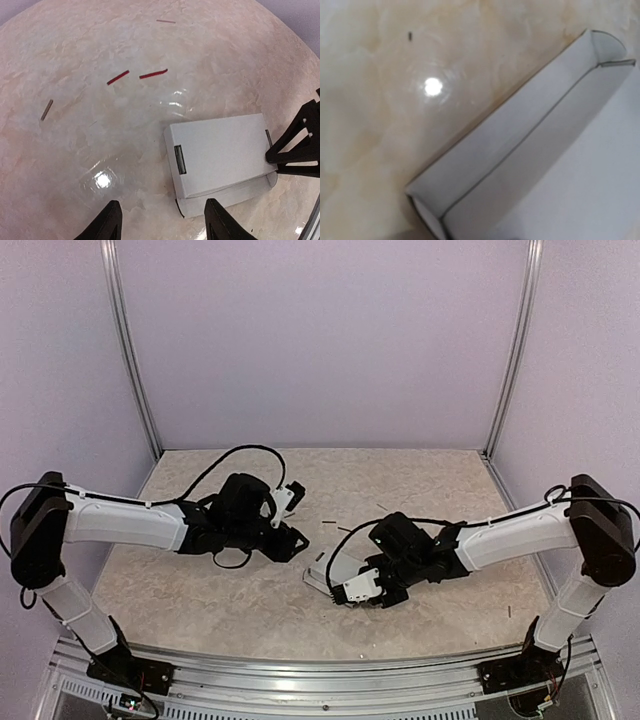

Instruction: Fold the paper box

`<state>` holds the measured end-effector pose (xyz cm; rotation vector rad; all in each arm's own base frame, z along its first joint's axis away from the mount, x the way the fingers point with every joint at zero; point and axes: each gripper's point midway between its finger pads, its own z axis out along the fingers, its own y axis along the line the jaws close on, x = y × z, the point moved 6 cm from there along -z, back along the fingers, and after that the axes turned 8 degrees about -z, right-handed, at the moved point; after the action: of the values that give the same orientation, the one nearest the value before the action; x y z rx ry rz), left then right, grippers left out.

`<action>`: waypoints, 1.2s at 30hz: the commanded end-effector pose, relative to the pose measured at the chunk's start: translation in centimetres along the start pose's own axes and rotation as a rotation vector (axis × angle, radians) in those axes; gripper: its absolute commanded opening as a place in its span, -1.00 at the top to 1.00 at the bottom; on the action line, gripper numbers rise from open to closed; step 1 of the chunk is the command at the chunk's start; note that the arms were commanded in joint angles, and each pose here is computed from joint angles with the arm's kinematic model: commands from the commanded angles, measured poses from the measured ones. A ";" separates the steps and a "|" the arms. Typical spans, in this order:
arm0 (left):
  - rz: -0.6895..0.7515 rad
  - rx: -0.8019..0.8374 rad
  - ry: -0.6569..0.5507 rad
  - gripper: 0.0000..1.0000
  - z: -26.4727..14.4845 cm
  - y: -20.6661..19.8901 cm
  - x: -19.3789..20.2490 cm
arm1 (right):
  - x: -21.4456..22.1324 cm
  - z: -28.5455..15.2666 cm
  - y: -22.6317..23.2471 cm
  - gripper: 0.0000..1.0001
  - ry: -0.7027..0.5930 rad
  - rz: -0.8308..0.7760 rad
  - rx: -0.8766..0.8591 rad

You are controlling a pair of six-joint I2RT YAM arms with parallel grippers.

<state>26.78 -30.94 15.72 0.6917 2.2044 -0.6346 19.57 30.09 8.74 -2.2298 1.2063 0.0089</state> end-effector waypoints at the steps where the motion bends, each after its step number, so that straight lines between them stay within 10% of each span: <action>1: -0.212 -0.109 0.133 -0.12 -0.1 1.7 5.3 | 0.6 1.0 1.8 0.36 0.044 0.045 -0.106; 20: -0.295 -0.076 0.209 -0.13 0.9 1.6 10.3 | 0.3 1.7 0.3 0.35 0.101 0.176 -0.114; 36: -0.173 -0.033 0.119 0.34 3.2 2.1 8.0 | 0.1 2.3 0.9 0.37 0.107 0.173 -0.138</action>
<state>23.55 -28.52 6.75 0.5107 2.4494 -0.6561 20.75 31.97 9.01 -2.1566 1.4136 0.0373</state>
